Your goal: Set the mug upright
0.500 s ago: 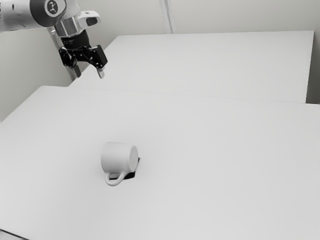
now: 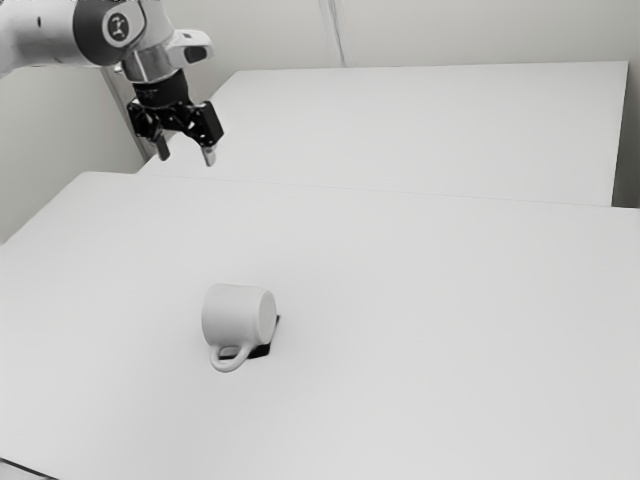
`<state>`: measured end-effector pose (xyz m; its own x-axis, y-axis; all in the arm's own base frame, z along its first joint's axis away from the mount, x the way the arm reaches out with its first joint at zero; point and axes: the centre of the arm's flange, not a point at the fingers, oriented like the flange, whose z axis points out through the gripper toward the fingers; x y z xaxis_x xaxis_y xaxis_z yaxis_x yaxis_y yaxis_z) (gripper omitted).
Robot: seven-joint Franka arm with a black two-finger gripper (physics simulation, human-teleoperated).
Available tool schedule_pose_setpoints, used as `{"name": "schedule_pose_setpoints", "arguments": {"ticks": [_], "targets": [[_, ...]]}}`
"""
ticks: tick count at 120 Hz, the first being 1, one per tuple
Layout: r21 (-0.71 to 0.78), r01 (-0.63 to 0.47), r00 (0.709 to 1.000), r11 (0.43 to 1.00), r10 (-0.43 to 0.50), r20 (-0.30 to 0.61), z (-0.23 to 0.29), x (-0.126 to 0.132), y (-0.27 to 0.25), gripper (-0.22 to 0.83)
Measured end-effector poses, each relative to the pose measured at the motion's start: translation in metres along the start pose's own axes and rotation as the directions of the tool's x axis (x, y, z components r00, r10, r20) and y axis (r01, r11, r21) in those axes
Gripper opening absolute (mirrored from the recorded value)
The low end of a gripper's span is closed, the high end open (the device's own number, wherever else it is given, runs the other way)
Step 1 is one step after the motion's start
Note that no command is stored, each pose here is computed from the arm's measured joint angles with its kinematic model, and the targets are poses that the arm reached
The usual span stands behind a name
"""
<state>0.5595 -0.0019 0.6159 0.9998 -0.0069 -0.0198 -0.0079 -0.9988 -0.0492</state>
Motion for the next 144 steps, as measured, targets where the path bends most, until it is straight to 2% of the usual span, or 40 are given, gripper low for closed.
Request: {"name": "schedule_pose_setpoints", "arguments": {"ticks": [12,47,92,120,144], "targets": [[-0.015,0.029,0.999,0.999,-0.029,0.016,0.015,-0.006,-0.013,0.62],[-0.181,0.135,0.986,0.974,-0.114,0.124,0.088,-0.019,-0.042,0.62],[-0.402,0.044,0.995,0.915,-0.007,0.095,0.168,-0.034,-0.077,0.62],[-0.519,0.011,0.998,0.854,0.021,0.055,0.215,-0.048,-0.104,0.62],[-0.627,-0.015,0.999,0.779,0.04,0.026,0.253,-0.049,-0.12,0.62]]}}
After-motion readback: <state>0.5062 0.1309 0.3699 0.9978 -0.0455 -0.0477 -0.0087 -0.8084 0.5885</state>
